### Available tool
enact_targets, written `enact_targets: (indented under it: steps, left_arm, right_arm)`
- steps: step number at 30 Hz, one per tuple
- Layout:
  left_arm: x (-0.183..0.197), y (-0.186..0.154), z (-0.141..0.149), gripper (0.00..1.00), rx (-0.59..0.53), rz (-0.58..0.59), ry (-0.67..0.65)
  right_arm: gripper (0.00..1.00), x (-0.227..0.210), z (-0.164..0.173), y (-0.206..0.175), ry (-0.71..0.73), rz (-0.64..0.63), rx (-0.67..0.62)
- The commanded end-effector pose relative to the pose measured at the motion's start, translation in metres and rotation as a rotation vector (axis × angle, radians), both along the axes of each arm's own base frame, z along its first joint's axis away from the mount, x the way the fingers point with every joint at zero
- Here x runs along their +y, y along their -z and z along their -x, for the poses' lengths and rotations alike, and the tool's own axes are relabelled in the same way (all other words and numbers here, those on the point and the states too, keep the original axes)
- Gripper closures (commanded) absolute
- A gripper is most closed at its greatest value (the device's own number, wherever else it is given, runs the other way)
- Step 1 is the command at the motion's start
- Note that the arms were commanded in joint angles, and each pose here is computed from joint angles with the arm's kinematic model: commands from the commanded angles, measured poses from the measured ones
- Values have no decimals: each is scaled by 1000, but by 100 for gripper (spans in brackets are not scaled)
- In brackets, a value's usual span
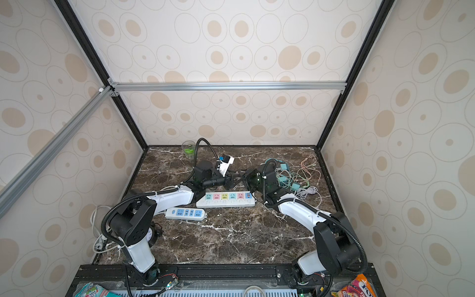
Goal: Insert plugs into power strip
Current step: Pass the plug.
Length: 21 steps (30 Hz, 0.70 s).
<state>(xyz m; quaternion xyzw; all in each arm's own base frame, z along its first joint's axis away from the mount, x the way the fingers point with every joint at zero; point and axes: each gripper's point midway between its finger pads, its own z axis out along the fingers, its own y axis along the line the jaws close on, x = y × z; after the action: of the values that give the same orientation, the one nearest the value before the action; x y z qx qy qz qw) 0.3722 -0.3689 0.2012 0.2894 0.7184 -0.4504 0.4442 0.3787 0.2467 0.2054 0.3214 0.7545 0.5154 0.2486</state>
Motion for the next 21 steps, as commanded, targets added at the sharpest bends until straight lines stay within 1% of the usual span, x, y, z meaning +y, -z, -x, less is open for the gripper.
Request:
enact_targets:
  steps: [1,3,5,6,7,9,11,13,15,17,19,21]
  left_arm:
    - [-5,-23,1,76,-32,52,16]
    - [-3,-25,2,80,-33,60,4]
    - [0,-28,2,90,-38,60,-14]
    - [3,-30,0,97,-41,54,-34]
    - [6,-33,-3,100,-44,45,-61]
    - [15,-38,-8,100,-43,19,-115]
    - [24,-49,-10,100,-48,7,-159]
    - [36,-62,-12,100,-55,2,-215]
    - [42,-77,-11,100,-57,2,-230]
    - [47,-94,-10,100,-63,-5,-244]
    - [52,-110,-8,100,-69,-21,-261]
    - [60,-127,-7,100,-91,-24,-291]
  right_arm:
    - [73,15,1,-12,-49,-30,-27]
    - [72,14,1,-10,-50,-17,-25]
    - [67,12,2,-9,-57,23,-51]
    - [61,9,2,-10,-67,59,-75]
    - [52,4,2,-11,-79,100,-105]
    - [38,-12,4,-13,-117,172,-135]
    - [24,-40,5,-7,-128,244,-122]
    - [15,-73,8,4,-109,306,-84]
    - [11,-99,8,9,-87,311,-69]
    - [9,-112,7,11,-92,303,-72]
    - [7,-122,5,13,-103,345,-72]
    - [7,-135,3,20,-92,411,-42]
